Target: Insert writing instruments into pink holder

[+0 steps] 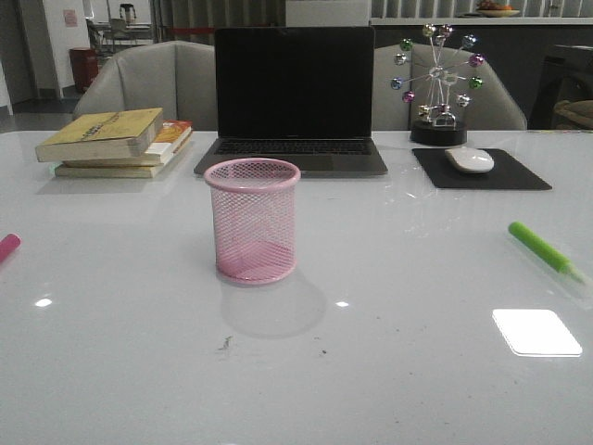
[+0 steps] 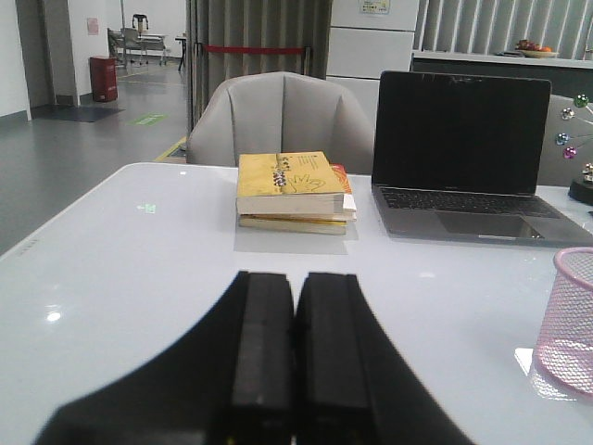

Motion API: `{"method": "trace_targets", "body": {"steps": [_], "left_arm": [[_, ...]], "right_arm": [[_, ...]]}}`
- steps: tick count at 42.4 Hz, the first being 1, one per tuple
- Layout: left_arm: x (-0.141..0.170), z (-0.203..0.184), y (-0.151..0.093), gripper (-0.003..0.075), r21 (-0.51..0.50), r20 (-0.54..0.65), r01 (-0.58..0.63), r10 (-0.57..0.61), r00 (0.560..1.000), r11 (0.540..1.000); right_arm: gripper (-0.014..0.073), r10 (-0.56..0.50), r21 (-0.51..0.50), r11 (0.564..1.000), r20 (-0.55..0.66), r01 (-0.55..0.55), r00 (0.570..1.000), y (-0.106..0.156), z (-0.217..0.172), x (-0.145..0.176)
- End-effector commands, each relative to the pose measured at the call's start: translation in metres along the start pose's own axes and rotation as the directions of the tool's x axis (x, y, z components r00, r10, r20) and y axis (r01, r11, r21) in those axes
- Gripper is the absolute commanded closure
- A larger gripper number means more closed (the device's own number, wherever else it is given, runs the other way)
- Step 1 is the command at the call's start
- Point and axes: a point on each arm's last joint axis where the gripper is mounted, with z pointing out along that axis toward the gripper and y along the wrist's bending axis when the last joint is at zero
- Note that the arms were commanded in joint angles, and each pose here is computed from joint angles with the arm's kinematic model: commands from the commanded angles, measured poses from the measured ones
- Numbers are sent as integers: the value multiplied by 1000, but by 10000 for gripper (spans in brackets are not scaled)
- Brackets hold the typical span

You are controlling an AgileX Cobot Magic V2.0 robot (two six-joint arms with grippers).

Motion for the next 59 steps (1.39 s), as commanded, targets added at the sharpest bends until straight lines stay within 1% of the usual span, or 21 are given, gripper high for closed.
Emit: {"method": "trace_targets", "body": {"steps": [1,21,28,31,34,39,43,46,49,51,52,54,59], "left_arm": [[-9,-2,0,623,8,104,14,-15,994,1000],[-9,-2,0,623,8,104,14,-15,994,1000],[-9,-2,0,623,8,104,14,-15,994,1000],[-13,-2,0,623,8,144,14,-15,989,1000],[-19,-4,0,623,9,209,14,-15,978,1000],[-43,-9,-1,623,11,306,13,-16,952,1000],[-73,-17,-1,623,14,367,15,-19,930,1000],[-99,-24,-1,623,15,390,14,-19,920,1000],[-122,-28,-2,623,16,372,14,-19,928,1000],[-134,-28,-2,623,19,336,20,-25,942,1000],[-144,-29,-2,623,22,328,25,-31,944,999],[-156,-27,-3,623,24,272,30,-36,962,999],[-181,-16,-4,623,32,127,46,-50,991,998]], "right_arm": [[537,-15,-4,1000,129,16,992,0,-3,-14],[537,-15,-4,1000,129,16,992,0,-3,-14],[537,-15,-5,1000,164,16,986,1,-3,-17],[537,-15,-6,1000,181,16,983,1,-4,-19],[537,-14,-8,1000,228,16,974,1,-5,-23],[537,-13,-7,1000,298,16,955,1,-9,-43],[537,-13,-4,1000,350,15,937,1,-17,-72],[537,-13,-1,1000,363,15,932,0,-23,-94],[537,-14,3,1000,364,13,931,0,-28,-117],[537,-14,5,1000,360,12,933,-1,-31,-136],[537,-13,6,1000,343,12,939,-1,-30,-140],[537,-13,8,1000,326,11,945,-1,-31,-158],[537,-12,15,1000,204,9,979,-2,-22,-185]]}}
